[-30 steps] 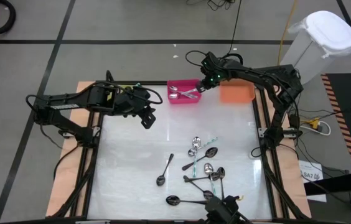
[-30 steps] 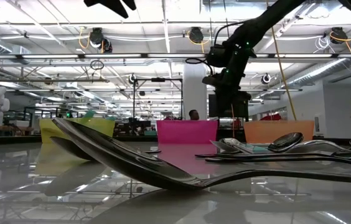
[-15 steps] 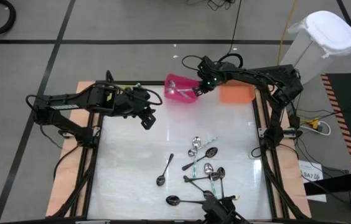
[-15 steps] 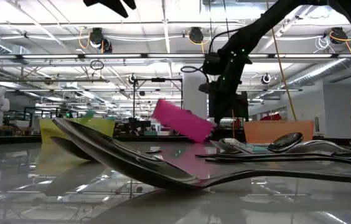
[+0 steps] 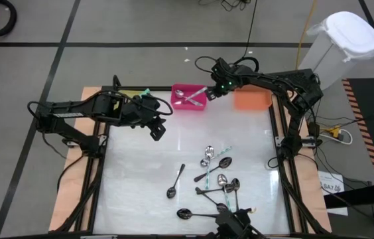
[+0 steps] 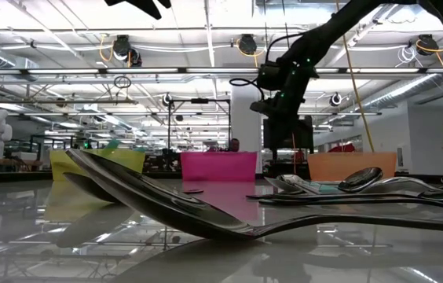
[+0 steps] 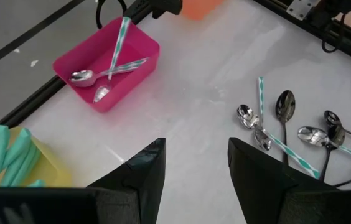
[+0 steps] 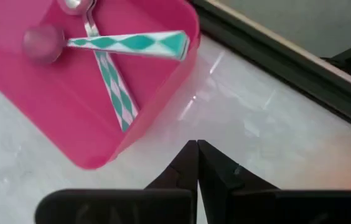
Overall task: Sort silverware by color (type)
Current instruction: Put the white patterned spoon into the pink bin
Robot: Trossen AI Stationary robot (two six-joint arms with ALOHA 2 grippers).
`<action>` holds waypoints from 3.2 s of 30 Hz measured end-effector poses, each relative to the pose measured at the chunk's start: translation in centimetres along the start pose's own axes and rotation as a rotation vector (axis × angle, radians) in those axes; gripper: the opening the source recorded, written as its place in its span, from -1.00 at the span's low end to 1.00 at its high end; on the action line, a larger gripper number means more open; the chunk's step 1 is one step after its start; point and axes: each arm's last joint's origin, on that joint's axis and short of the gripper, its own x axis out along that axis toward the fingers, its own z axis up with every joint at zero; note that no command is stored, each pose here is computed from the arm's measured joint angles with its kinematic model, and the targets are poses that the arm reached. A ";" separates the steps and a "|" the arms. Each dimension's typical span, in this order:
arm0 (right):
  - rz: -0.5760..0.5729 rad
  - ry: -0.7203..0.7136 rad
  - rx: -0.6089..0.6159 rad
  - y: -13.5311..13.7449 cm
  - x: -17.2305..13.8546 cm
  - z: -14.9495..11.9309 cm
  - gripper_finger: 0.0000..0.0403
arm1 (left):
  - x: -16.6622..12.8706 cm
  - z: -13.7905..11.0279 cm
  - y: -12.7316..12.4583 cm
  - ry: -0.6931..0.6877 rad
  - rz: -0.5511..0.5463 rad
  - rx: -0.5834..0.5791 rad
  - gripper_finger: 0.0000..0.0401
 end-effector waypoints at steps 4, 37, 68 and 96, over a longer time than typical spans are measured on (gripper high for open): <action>-0.012 -0.062 0.023 0.1 0.0 0.5 -1.00 | 0.0 0.0 0.0 -0.005 0.008 0.001 -0.14; 0.056 -0.162 0.037 0.2 0.8 1.8 -1.00 | -0.1 0.0 -0.1 -0.016 0.019 -0.045 -0.14; 0.376 0.157 -0.775 8.9 -5.8 -15.9 -0.71 | -0.7 -0.9 -1.3 -0.042 0.020 -0.023 -0.14; 0.370 0.203 -1.150 7.2 -1.0 -21.9 -0.08 | -1.0 -1.3 -1.9 -0.037 -0.001 -0.086 -0.14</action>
